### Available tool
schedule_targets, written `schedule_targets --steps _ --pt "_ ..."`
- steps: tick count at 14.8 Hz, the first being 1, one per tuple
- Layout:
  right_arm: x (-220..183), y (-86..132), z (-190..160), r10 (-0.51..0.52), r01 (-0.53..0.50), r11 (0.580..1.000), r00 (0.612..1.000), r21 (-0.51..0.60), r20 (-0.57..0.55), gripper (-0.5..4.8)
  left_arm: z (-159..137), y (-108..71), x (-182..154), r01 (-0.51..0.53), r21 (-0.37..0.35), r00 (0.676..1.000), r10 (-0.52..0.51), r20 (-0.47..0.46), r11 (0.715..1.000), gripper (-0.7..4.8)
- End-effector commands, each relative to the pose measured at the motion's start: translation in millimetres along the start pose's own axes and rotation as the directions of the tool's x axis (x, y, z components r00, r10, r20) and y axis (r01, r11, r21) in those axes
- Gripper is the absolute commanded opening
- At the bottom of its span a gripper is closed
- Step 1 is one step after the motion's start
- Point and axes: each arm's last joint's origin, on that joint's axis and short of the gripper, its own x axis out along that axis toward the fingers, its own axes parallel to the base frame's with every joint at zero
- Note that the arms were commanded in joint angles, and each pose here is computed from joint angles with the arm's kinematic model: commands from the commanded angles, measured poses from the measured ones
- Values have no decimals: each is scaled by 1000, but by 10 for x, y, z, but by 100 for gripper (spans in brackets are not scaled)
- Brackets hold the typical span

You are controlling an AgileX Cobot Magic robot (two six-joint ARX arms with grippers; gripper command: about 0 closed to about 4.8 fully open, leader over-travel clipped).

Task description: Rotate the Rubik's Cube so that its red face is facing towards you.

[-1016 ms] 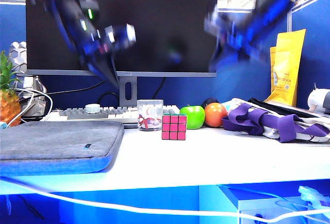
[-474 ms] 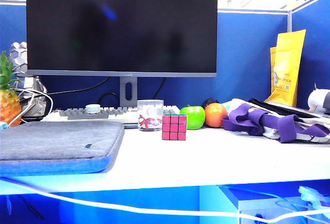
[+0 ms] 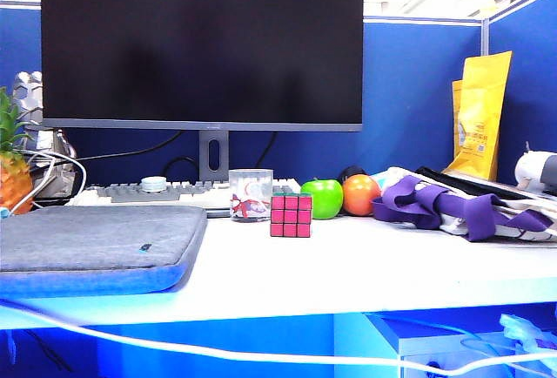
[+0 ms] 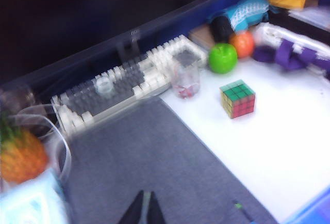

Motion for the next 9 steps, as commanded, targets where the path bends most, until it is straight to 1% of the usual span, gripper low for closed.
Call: schedule_targets --steps 1,2,3,4,5,7,8,9 --pt "156 79 -487 113 -120 991 985 50 130 -6 -328 -82 -99 -39 -125 997 47 55 991 -5" --pt "194 162 -668 143 -151 988 977 33 160 -6 -409 -106 -123 -38 -135 992 54 114 990 -5" --pt "207 257 -866 140 -141 990 977 -1 159 -6 -472 -122 -136 -46 -139 985 68 161 989 -5" --pt "204 327 -1010 118 -112 993 983 -48 141 -6 -537 -136 -119 -51 -134 982 74 174 990 -5" --pt "192 402 -1138 115 -106 990 987 -88 113 -6 -634 -166 -38 -2 -132 984 25 175 991 -5" --pt "199 458 -1272 143 -136 984 988 -112 61 -6 -842 -225 125 80 -125 987 -61 150 989 -5" --pt "232 454 -1321 130 -126 984 991 -125 25 -6 -967 -252 216 104 -184 985 -76 152 977 -5" --pt "263 455 -1347 122 -120 984 993 -131 7 -6 -1012 -242 254 63 -315 988 -15 153 947 -5"
